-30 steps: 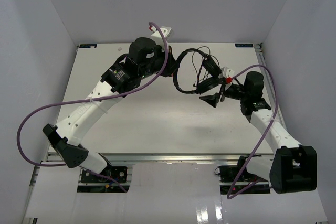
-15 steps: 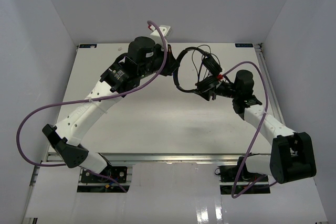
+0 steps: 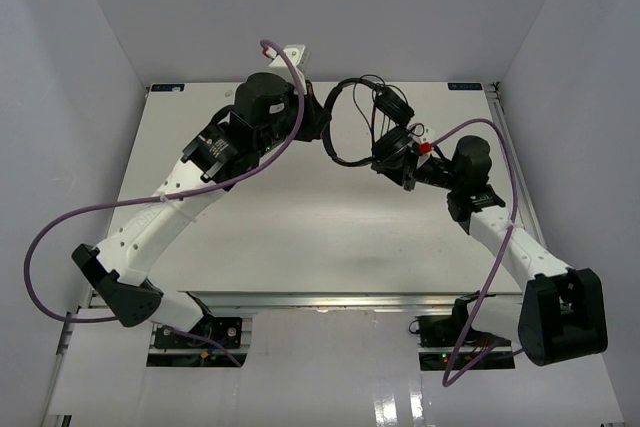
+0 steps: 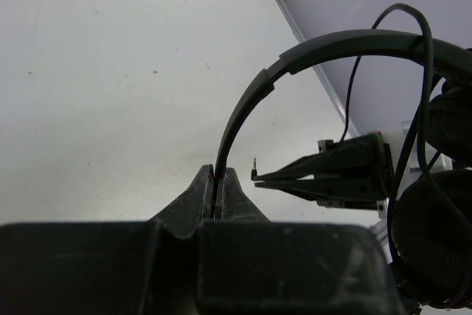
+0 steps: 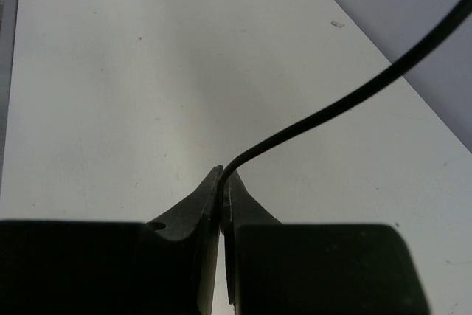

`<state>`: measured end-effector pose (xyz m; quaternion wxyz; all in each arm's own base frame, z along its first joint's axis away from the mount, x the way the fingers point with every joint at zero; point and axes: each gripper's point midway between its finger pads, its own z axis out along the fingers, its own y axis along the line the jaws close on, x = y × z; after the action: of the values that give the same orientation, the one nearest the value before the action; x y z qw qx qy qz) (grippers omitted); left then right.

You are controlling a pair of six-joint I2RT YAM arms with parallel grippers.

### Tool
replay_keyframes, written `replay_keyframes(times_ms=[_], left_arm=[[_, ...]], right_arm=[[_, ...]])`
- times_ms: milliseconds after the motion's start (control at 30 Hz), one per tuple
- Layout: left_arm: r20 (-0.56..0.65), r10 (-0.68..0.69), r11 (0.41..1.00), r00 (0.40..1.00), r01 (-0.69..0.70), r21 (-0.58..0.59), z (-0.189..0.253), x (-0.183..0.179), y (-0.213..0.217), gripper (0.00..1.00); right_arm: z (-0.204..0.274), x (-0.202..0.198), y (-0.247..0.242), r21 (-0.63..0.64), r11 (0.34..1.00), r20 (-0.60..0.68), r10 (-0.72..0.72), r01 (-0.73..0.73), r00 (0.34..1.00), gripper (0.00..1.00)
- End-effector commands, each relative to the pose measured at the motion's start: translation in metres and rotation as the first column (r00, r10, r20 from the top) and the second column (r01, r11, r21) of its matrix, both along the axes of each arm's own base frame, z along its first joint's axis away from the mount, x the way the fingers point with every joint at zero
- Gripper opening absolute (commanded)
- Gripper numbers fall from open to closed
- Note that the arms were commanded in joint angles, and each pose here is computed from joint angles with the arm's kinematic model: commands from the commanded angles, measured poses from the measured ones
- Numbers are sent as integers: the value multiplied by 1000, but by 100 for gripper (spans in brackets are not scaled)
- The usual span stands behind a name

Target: Wrap the headphones

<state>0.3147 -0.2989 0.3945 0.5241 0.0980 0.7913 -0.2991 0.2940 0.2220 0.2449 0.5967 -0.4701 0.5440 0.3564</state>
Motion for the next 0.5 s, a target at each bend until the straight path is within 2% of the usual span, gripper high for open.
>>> replay_keyframes(times_ms=[0, 233, 467], left_arm=[[19, 127, 983, 992, -123, -135, 24, 6, 15, 0], [-47, 215, 954, 975, -220, -203, 1, 37, 4, 0], [-117, 308, 939, 944, -322, -126, -51, 71, 1, 0]], right_arm=[[-1, -12, -5, -26, 999, -37, -30, 29, 999, 8], [-9, -19, -11, -188, 976, -65, -125, 111, 990, 8], [-20, -20, -19, -363, 914, -15, -200, 181, 980, 8]])
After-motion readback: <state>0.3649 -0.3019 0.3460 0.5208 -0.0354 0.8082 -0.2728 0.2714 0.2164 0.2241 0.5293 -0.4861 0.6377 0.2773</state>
